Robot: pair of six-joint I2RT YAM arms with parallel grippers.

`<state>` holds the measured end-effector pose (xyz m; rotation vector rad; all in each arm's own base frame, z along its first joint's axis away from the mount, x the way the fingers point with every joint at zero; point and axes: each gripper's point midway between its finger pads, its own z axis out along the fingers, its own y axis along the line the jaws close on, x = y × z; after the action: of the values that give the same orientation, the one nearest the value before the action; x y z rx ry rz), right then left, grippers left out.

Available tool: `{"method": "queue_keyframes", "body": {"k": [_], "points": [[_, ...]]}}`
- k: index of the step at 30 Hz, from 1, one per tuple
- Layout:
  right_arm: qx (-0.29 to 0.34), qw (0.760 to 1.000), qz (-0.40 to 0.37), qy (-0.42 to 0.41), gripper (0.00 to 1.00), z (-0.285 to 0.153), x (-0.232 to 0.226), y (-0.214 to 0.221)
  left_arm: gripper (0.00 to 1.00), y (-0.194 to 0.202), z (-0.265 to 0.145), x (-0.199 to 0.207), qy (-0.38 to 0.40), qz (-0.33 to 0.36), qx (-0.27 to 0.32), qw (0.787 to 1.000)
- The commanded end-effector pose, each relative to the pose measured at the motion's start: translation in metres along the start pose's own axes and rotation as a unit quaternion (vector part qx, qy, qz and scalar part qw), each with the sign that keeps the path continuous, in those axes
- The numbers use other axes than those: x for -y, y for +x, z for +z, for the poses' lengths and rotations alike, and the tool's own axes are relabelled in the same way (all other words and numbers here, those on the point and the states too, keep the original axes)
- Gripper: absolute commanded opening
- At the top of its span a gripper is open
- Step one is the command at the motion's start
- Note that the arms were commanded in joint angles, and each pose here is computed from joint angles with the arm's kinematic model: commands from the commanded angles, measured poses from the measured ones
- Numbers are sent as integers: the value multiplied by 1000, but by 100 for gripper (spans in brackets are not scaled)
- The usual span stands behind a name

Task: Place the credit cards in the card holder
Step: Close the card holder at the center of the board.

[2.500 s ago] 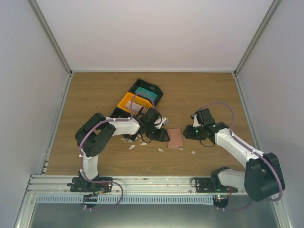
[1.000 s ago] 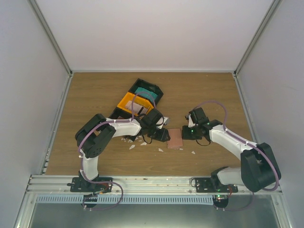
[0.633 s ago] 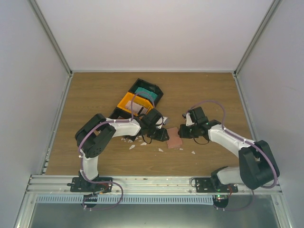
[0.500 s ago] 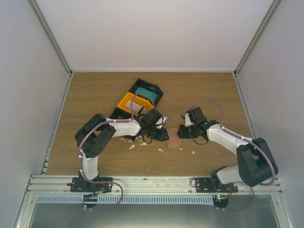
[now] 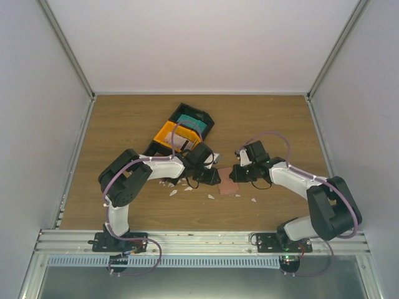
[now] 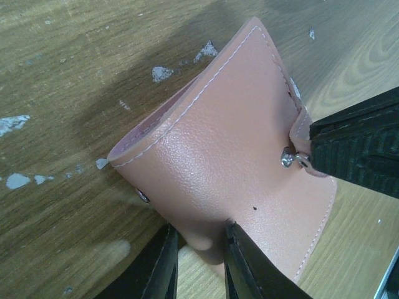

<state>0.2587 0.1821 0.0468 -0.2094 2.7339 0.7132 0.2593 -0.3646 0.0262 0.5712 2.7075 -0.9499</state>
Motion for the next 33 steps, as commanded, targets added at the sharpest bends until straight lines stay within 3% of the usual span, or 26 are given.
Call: {"method": "queue_keyframes", "body": {"k": [1, 25, 33], "points": [[-7, 999, -19, -26, 1, 7, -9, 3, 23, 13, 10, -16, -21, -8, -15, 1000], [2, 1000, -13, -1, 0, 18, 1, -6, 19, 17, 12, -18, -22, -9, -21, 999], [-26, 999, -24, 5, 0, 23, 0, 10, 19, 15, 12, -18, -23, -9, -19, 1000]]}}
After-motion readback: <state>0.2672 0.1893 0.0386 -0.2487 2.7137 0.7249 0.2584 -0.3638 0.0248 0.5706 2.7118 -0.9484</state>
